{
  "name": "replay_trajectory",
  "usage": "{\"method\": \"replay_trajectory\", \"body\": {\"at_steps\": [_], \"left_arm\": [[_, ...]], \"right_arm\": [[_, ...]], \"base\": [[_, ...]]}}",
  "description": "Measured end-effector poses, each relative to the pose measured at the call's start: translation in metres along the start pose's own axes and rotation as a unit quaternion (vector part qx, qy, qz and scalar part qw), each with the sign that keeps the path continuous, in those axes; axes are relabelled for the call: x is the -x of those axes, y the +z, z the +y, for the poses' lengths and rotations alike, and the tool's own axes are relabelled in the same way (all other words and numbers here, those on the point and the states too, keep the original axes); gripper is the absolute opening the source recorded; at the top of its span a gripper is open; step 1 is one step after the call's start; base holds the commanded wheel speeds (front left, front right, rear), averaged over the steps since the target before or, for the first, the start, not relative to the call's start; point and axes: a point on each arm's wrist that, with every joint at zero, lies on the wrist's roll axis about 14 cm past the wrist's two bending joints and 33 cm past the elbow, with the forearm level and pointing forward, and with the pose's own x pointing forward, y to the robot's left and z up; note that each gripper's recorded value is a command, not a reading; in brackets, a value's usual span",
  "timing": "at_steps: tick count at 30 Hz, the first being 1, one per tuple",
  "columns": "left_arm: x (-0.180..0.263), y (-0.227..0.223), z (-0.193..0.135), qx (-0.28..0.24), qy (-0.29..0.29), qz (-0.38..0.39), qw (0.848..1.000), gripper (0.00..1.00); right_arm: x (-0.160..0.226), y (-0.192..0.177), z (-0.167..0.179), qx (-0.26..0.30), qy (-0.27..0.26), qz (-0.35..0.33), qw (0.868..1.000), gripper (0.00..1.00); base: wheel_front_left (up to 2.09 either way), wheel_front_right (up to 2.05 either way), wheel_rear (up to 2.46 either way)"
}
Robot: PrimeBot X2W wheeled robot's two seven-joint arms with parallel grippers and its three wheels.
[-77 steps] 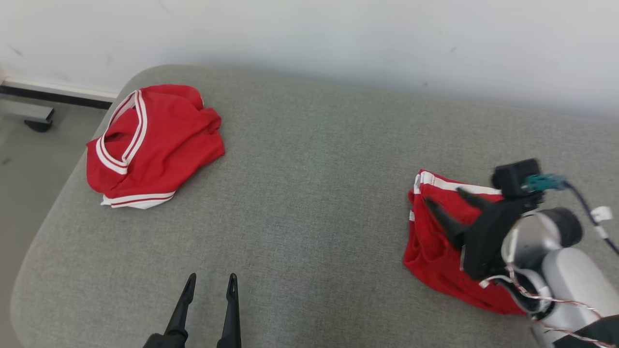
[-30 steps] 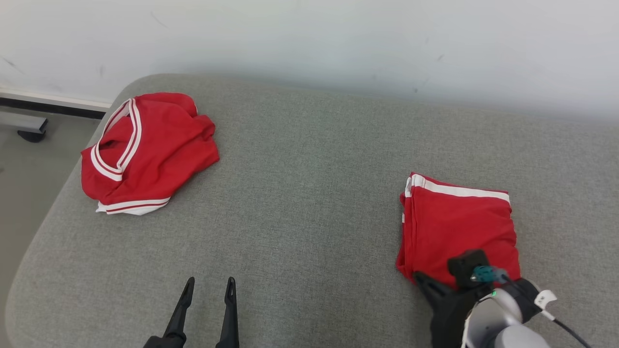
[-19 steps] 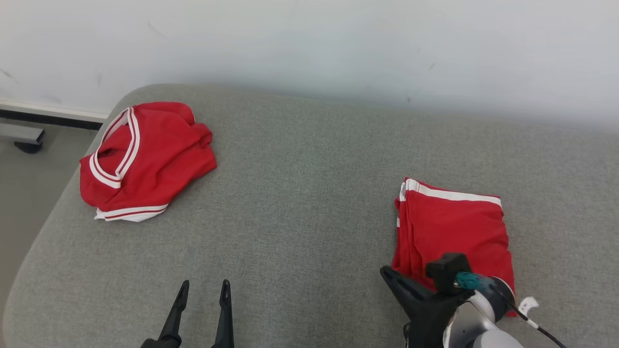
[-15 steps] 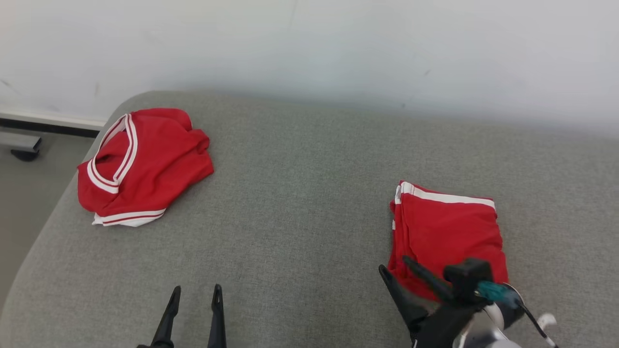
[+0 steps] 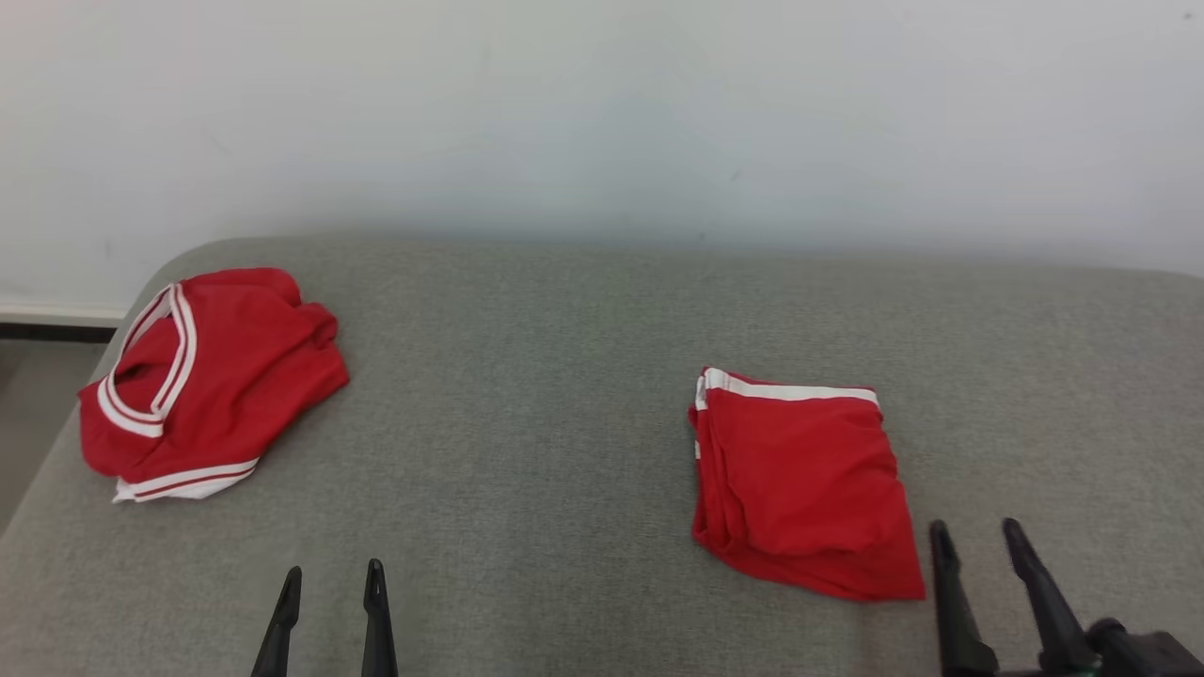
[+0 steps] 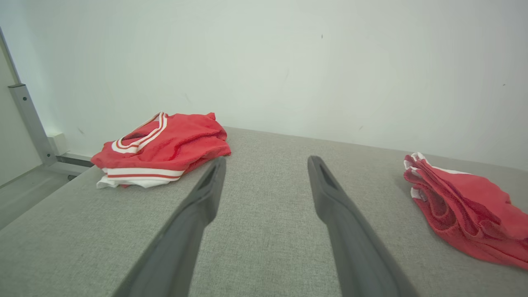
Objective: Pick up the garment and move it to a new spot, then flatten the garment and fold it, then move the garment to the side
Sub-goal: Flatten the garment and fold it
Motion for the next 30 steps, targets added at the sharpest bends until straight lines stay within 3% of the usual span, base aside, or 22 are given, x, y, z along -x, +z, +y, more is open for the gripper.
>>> {"method": "replay_trajectory", "body": {"at_steps": [10,30], "left_arm": [[-0.003,-0.003,-0.012,0.001,-0.020,0.004,1.000,1.00],[0.012,-0.027,-0.012,-0.008,-0.043,0.043,0.998,1.00]], "right_arm": [[0.044,0.005,-0.060,0.020,-0.108,-0.022,0.994,1.00],[0.078,-0.029,-0.072,0.013,-0.131,0.029,0.991,1.00]], "base": [[0.00,0.00,0.00],[0.00,0.00,0.00]]}}
